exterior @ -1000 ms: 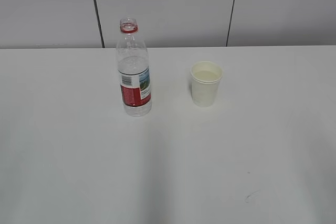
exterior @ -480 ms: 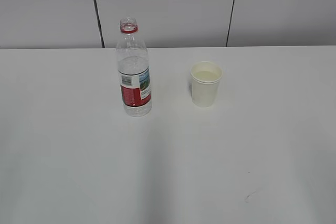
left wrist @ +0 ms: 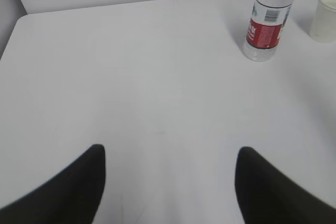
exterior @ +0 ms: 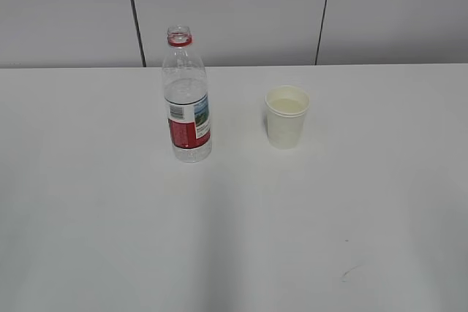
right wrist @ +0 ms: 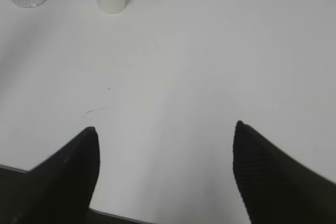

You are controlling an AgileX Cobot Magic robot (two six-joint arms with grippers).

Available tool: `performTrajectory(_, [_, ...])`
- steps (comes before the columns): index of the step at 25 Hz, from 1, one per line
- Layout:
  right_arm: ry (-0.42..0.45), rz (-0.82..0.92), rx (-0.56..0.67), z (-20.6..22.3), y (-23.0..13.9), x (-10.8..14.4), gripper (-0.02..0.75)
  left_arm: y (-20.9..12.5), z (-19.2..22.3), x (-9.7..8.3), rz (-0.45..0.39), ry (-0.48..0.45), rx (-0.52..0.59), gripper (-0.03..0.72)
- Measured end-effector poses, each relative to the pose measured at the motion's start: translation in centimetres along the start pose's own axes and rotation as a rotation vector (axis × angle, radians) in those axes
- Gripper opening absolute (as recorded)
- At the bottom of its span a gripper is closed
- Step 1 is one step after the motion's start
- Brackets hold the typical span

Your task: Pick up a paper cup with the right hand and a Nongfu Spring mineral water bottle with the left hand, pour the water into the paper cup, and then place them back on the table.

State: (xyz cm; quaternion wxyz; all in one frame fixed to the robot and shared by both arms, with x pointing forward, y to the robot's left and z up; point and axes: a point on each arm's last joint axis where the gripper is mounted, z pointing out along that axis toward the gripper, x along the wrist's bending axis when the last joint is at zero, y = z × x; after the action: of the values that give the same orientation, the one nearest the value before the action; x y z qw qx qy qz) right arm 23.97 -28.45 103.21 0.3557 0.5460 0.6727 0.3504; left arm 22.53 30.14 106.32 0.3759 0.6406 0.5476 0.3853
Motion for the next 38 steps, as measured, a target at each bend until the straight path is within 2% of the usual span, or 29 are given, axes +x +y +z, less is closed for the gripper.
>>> performTrajectory(13, [0.046, -0.024, -0.006, -0.07, -0.03, 0.04, 0.584, 0.0, 0.0, 0.0, 0.0, 0.0, 0.0, 0.463])
performTrajectory(22, [-0.006, 0.021, 0.008, -0.05, -0.16, -0.43, 0.583, 0.0, 0.0, 0.03, -0.005, 0.003, 0.0, 0.463])
performTrajectory(38, [-0.008, 0.028, 0.009, -0.05, -0.16, -0.45, 0.583, -0.01, 0.0, 0.12, -0.035, 0.013, 0.001, 0.463])
